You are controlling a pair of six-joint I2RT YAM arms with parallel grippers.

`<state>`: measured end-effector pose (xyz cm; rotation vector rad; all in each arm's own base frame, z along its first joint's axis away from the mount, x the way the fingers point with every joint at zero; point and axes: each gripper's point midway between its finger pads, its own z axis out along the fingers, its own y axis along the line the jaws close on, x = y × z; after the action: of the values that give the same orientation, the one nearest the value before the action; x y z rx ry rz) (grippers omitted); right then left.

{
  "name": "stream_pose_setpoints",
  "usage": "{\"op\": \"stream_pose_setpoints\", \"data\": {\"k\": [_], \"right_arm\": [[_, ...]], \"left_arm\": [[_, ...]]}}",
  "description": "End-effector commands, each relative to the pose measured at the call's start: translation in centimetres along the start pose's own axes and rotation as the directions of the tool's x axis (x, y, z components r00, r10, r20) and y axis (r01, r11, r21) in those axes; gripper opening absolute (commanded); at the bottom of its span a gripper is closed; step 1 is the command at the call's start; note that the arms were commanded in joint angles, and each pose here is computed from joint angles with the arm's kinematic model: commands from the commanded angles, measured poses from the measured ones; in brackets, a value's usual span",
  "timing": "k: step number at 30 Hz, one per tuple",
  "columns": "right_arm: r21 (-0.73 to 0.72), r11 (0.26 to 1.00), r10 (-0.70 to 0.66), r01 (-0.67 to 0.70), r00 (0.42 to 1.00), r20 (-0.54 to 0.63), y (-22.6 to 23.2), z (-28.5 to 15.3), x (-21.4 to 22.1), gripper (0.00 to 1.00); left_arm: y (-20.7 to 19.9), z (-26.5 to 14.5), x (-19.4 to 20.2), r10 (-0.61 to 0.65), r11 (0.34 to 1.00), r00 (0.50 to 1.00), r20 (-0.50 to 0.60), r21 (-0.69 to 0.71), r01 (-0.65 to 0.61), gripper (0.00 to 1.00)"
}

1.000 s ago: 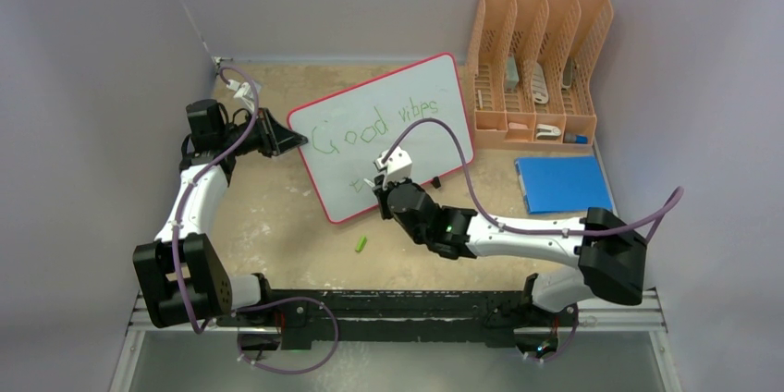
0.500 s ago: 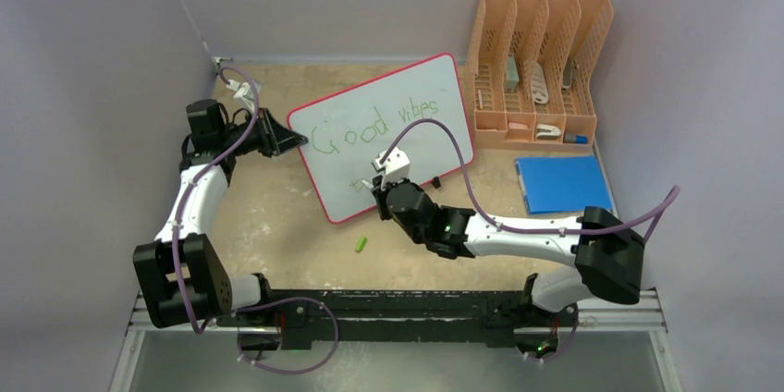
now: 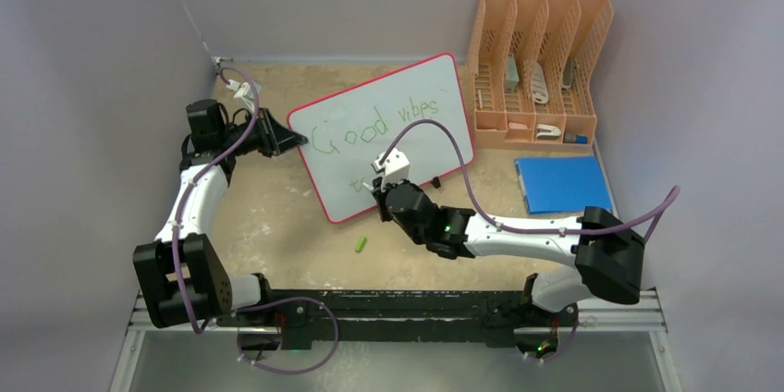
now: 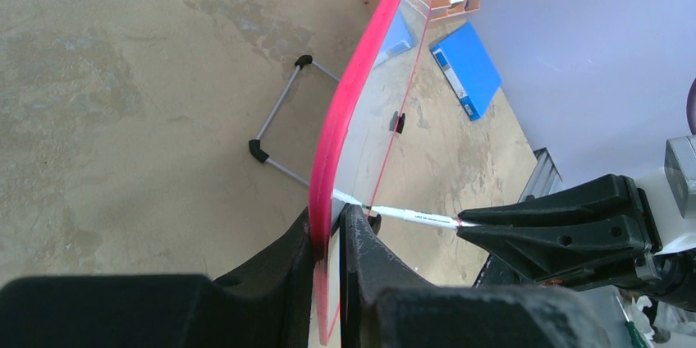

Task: Write a sentence on the whiteboard

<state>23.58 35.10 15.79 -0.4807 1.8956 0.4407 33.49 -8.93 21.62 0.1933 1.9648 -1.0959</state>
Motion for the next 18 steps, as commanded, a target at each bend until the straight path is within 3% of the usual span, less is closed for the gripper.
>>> {"op": "stream_pose_setpoints", "data": {"k": [1, 18], "right_arm": [[0.002, 1.000, 0.012, -0.012, 1.000, 0.000, -0.1, -0.2, -0.3, 0.00], [0.060, 0.998, -0.009, 0.010, 1.000, -0.024, -1.8, -0.8, 0.6, 0.00]], "left_arm": [[0.6, -0.1, -0.6, 0.034, 0.998, 0.999, 0.021, -0.049, -0.033, 0.00], [0.6, -0.1, -0.6, 0.033, 0.998, 0.999, 0.019, -0.048, -0.032, 0.00]]}}
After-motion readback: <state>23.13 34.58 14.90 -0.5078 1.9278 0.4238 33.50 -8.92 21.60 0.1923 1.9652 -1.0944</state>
